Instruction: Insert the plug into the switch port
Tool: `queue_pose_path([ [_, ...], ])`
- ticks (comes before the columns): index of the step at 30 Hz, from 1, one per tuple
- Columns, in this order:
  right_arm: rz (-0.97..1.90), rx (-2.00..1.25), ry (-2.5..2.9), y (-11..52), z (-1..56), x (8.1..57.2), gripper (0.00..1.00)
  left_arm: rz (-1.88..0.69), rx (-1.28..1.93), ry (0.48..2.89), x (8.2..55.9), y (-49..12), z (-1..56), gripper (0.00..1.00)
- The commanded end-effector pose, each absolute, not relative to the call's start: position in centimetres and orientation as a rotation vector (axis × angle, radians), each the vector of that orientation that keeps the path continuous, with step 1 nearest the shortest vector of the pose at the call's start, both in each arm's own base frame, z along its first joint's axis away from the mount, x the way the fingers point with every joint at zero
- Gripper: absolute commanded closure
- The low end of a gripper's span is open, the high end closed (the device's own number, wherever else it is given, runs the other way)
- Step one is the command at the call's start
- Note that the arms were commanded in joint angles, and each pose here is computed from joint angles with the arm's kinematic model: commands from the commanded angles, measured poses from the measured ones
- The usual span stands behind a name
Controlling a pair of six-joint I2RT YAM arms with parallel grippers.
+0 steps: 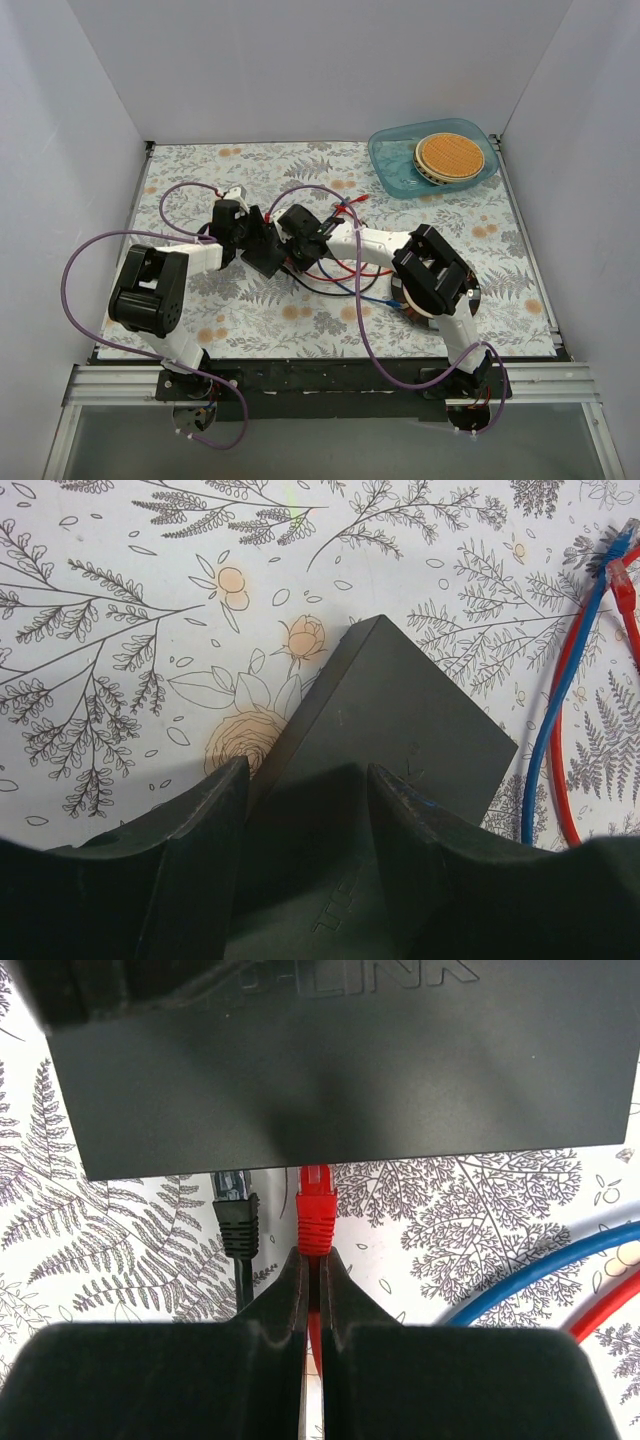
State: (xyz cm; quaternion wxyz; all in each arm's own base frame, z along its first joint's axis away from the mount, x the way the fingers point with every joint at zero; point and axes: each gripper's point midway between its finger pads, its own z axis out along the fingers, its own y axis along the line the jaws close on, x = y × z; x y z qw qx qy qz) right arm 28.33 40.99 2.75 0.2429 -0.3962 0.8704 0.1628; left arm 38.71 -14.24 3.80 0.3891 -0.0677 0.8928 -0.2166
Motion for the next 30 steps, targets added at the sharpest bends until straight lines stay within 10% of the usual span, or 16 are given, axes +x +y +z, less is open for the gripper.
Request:
queue_pose_path([
  [1, 0.706, -0.817, 1.829, 50.7, 13.9, 36.3, 0.99, -1.091, -0.076, 2.776, 22.8, -22.9, 0.4, 0.54],
  [12, 0.772, -0.915, 1.911, 48.6, 11.1, 32.4, 0.97, -0.851, -0.167, 2.744, 25.8, -21.0, 0.1, 0.39],
  [30, 0.49, -0.954, 2.028, 41.1, 8.1, 30.8, 0.29, -0.356, -0.441, 2.544, 30.7, -12.7, 3.6, 0.16],
])
